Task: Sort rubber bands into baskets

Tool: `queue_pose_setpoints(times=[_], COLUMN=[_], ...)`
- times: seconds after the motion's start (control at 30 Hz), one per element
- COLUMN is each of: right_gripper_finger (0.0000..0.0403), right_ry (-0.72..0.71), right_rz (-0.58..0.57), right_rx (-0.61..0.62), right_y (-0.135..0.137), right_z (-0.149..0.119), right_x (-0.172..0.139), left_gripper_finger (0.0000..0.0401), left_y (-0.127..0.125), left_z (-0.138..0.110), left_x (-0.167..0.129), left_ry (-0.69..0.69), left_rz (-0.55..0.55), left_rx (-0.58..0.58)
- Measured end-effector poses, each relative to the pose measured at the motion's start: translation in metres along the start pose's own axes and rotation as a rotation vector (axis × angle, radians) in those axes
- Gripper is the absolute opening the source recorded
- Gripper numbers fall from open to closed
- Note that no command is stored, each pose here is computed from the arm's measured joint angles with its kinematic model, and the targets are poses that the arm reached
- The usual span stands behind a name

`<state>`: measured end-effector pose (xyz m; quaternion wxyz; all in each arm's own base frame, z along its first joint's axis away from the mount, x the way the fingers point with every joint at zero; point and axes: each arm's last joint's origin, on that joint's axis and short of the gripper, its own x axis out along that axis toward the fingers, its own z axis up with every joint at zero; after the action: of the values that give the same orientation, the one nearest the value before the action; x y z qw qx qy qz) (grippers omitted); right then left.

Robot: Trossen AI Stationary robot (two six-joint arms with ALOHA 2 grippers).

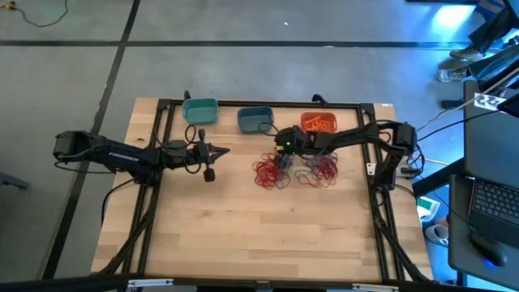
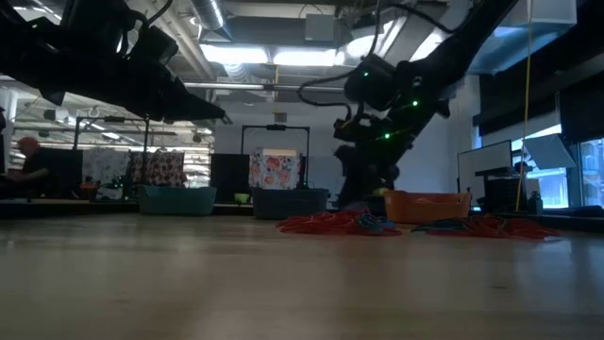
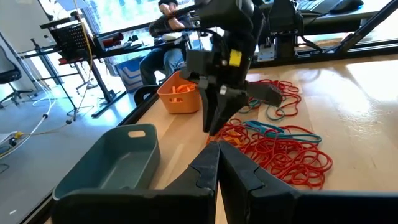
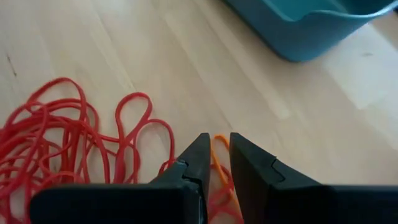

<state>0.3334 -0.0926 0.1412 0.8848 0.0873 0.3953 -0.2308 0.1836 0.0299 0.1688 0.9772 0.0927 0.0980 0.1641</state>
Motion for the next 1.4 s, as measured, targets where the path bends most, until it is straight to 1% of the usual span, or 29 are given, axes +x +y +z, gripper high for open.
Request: queue_pose_setpoints(times=[0.13, 0.27, 0.37, 0.57, 0.67, 0.77, 0.93, 0.97, 1.13, 1.27, 1.4], right_gripper_finger=[0.0063, 0.0063, 0.0069, 0.01, 0.0104, 0.0086, 0.0015, 0.0009, 0.0018, 0.0005, 0.001], right_ry=[0.018, 0.089, 0.112, 0.112, 0.113, 0.116, 0.116, 0.113, 0.106, 0.102, 0.068], right_rz=[0.012, 0.0, -0.036, -0.113, -0.13, -0.129, -0.137, -0.138, -0.153, -0.191, -0.224], right_rx=[-0.017, -0.03, -0.038, -0.046, -0.066, -0.088, -0.103, -0.109, -0.127, -0.166, -0.18], right_y=[0.003, 0.003, 0.003, 0.001, 0.001, 0.001, 0.0, 0.0, 0.0, 0.003, 0.008], right_z=[0.002, -0.002, -0.004, -0.006, -0.006, -0.007, -0.007, -0.007, -0.007, -0.007, 0.0], right_x=[0.009, 0.018, 0.022, 0.024, 0.024, 0.024, 0.025, 0.025, 0.025, 0.022, 0.009], left_gripper_finger=[0.0005, 0.0005, 0.0005, 0.0005, 0.0005, 0.0005, 0.0005, 0.0005, 0.0005, 0.0005, 0.0005], left_y=[0.0, 0.0, 0.0, 0.0, 0.0, 0.0, 0.0, 0.0, 0.0, 0.0, 0.0], left_z=[0.0, 0.0, 0.0, 0.0, 0.0, 0.0, 0.0, 0.0, 0.0, 0.0, 0.0], left_x=[0.0, 0.0, 0.0, 0.0, 0.0, 0.0, 0.0, 0.0, 0.0, 0.0, 0.0], left_ry=[0.0, 0.001, 0.0, 0.001, 0.001, 0.001, 0.0, 0.0, 0.0, 0.0, 0.0], left_rz=[0.0, 0.0, 0.0, 0.0, 0.0, 0.0, 0.0, 0.0, 0.0, 0.0, 0.0], left_rx=[0.0, 0.0, 0.0, -0.001, 0.0, 0.0, 0.0, 0.0, 0.0, 0.001, 0.001])
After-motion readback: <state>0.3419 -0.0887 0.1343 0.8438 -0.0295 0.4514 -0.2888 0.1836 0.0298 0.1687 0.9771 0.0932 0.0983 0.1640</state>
